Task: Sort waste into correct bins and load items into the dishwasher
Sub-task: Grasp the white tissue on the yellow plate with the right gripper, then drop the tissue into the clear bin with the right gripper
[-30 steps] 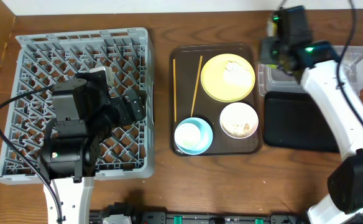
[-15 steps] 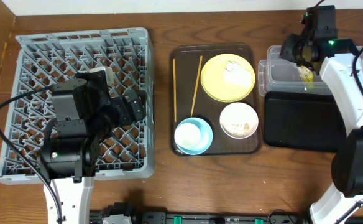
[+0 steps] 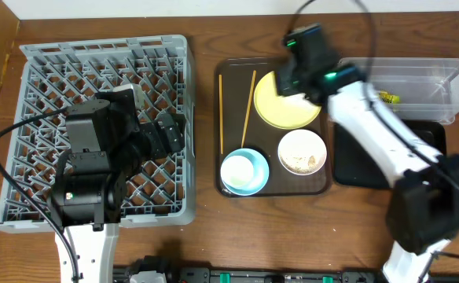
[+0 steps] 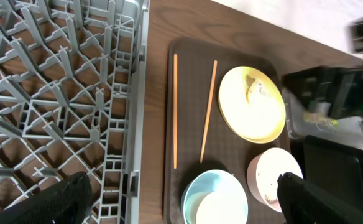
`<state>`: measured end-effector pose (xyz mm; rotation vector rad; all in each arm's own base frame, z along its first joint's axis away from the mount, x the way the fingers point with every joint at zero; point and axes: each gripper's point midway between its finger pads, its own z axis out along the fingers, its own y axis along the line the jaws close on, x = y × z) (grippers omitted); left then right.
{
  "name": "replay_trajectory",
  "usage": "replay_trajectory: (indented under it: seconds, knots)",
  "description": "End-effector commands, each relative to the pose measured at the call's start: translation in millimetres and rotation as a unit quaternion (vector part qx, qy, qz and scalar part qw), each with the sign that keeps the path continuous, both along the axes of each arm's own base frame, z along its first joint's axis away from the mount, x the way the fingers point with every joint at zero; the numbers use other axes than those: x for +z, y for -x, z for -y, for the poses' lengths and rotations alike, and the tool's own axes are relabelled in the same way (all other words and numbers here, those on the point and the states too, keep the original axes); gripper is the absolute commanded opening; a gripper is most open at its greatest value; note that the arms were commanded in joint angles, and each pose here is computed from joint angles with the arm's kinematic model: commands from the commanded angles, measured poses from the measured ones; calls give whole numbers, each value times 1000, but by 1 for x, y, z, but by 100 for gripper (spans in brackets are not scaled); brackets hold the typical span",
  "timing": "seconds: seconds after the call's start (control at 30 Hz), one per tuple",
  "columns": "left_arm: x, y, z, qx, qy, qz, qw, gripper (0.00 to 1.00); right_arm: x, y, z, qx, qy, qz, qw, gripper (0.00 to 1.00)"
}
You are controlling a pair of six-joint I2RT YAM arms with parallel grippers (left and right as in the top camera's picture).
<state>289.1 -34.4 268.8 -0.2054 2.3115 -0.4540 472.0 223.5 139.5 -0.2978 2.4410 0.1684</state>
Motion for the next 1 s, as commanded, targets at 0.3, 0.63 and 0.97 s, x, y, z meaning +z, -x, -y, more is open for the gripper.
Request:
replay_trajectory:
  seconds: [0.3, 0.63, 0.97]
  knots:
    - [8, -1, 2, -6, 1, 10, 1000, 96, -123, -25, 32, -85, 72, -52, 992, 45]
    - [8, -1, 2, -6, 1, 10, 1000, 96, -47, -15, 28, -88, -30, -55, 994, 1]
    - [8, -1, 2, -6, 1, 10, 1000, 96, 36, -20, 128, -203, -79, -12, 976, 1]
